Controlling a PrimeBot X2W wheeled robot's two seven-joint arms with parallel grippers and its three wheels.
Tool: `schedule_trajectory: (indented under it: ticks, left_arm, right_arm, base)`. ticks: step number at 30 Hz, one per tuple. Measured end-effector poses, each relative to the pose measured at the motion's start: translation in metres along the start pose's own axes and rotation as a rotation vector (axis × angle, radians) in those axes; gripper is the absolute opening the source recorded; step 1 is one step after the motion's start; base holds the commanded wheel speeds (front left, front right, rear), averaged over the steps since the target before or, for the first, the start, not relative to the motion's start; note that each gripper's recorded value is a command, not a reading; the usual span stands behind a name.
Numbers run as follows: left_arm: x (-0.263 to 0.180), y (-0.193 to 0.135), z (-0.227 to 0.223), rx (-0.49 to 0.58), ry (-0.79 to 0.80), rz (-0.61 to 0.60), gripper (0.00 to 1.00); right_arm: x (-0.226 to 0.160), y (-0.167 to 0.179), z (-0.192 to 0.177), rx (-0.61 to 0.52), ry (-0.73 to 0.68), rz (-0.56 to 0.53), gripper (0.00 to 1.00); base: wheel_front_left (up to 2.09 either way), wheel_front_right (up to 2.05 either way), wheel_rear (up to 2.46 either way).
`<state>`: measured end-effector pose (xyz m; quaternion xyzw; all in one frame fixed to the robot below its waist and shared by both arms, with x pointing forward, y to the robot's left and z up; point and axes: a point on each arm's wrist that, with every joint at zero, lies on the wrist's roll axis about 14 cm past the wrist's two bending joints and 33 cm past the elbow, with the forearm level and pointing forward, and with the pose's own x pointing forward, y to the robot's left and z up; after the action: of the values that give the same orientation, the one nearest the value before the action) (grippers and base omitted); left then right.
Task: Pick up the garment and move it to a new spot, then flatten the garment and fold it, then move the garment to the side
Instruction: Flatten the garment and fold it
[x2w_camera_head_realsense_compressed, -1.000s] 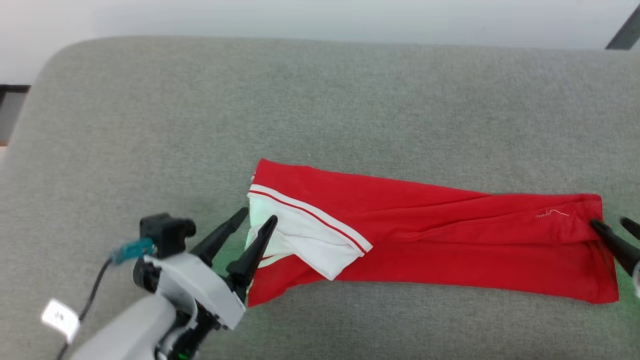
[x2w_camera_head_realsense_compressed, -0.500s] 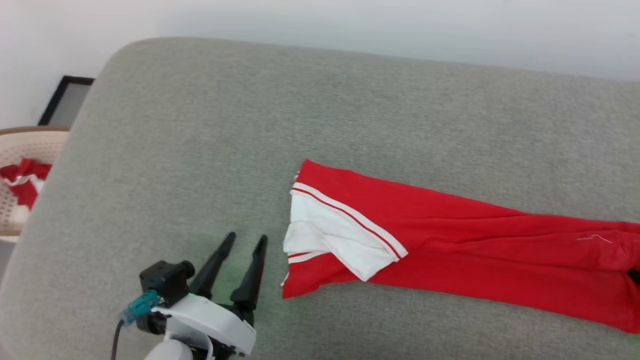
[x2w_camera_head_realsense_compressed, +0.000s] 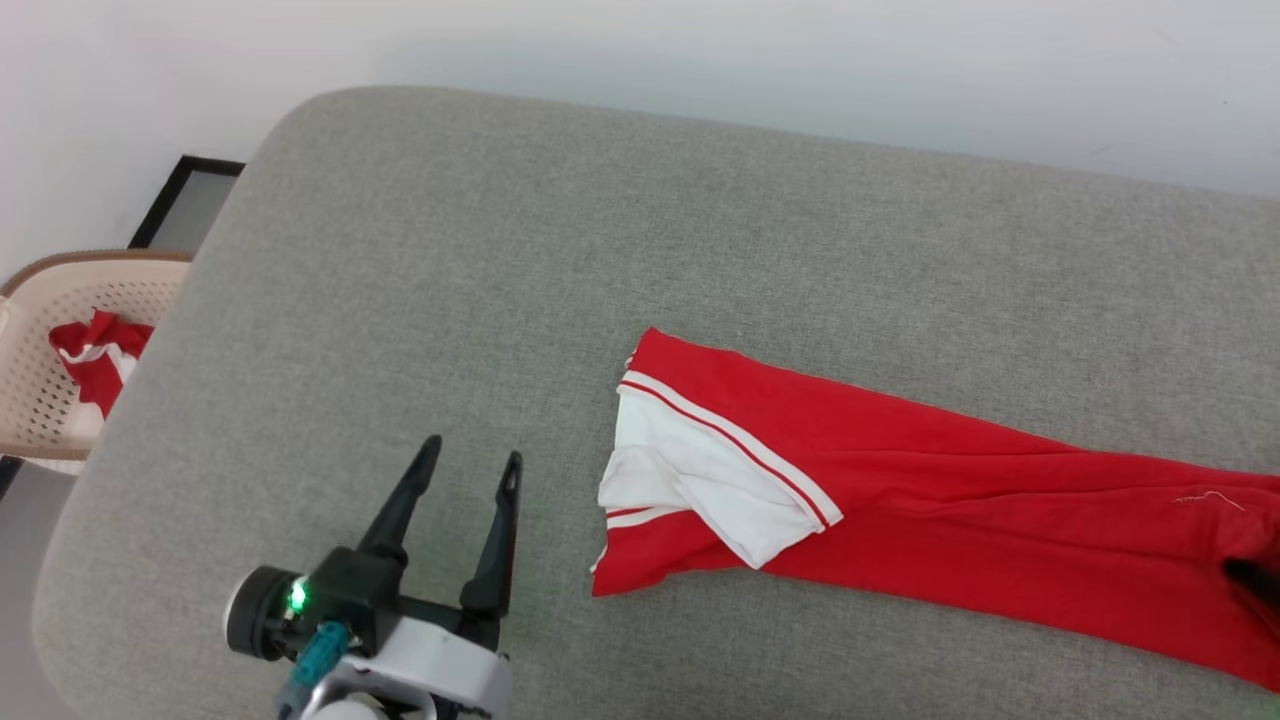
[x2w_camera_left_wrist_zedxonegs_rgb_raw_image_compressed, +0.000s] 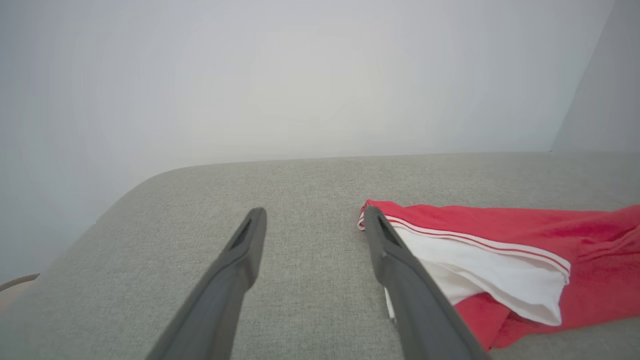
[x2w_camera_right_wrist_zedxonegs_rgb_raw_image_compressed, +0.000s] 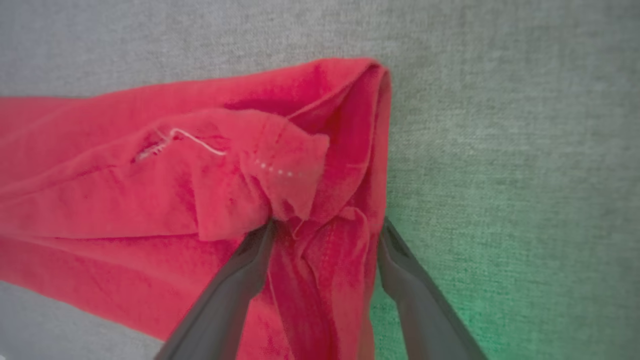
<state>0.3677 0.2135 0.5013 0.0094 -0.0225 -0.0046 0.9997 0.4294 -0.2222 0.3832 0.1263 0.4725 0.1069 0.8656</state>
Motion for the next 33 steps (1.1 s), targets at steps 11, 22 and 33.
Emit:
schedule_trajectory:
  ticks: [11,22,33]
  left_arm:
    - [0.002,0.003,-0.005,-0.024,0.004,0.026,1.0]
    - [0.019,-0.011,-0.014,-0.055,0.013,-0.008,1.0]
    - [0.022,-0.02,-0.014,-0.084,0.01,-0.025,1.0]
  right_arm:
    - [-0.02,-0.022,0.023,0.066,-0.144,-0.049,0.0]
    - [-0.107,-0.144,0.047,0.122,-0.337,-0.379,0.0]
    - [-0.078,-0.039,0.041,-0.049,-0.276,-0.088,0.0]
  base:
    - [0.0,0.0,0.0]
    - [0.0,0.0,0.0]
    - [0.0,0.0,0.0]
